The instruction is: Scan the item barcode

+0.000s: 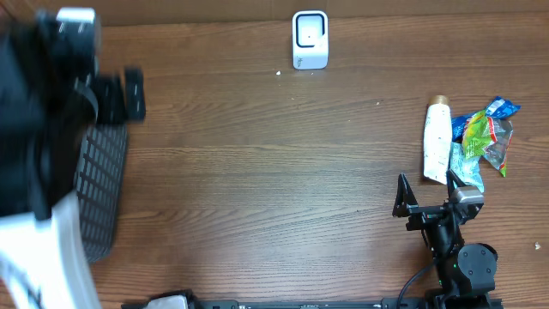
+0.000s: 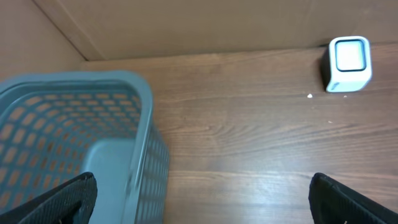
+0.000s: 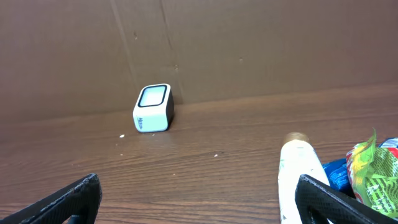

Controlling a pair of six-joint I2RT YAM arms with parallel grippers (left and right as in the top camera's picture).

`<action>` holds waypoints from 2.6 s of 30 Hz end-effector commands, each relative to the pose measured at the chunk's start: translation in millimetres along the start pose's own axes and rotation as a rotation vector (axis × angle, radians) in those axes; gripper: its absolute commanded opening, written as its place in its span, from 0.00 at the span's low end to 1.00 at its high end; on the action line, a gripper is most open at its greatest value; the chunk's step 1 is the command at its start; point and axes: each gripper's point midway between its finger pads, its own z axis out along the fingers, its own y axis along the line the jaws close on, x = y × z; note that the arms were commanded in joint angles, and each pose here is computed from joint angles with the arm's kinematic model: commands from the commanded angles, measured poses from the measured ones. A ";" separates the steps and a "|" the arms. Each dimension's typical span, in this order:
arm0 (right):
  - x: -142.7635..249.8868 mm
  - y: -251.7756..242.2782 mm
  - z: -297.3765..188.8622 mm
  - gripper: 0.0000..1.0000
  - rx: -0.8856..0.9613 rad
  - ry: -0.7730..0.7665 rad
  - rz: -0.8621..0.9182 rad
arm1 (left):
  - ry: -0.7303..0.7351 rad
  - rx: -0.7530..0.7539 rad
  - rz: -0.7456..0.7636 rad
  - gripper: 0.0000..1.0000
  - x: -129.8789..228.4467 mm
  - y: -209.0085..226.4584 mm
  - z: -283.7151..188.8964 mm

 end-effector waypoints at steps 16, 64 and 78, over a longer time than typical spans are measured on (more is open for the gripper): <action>1.3 1.4 0.0 1.00 -0.008 -0.006 -0.004 | -0.185 0.054 0.052 1.00 123.8 -31.1 3.1; 1.3 1.4 0.0 1.00 -0.008 -0.006 -0.004 | -0.585 -0.045 0.028 1.00 242.1 -40.5 110.3; 1.3 1.4 0.0 1.00 -0.008 -0.006 -0.004 | -0.585 -0.045 0.027 1.00 242.1 -40.5 110.3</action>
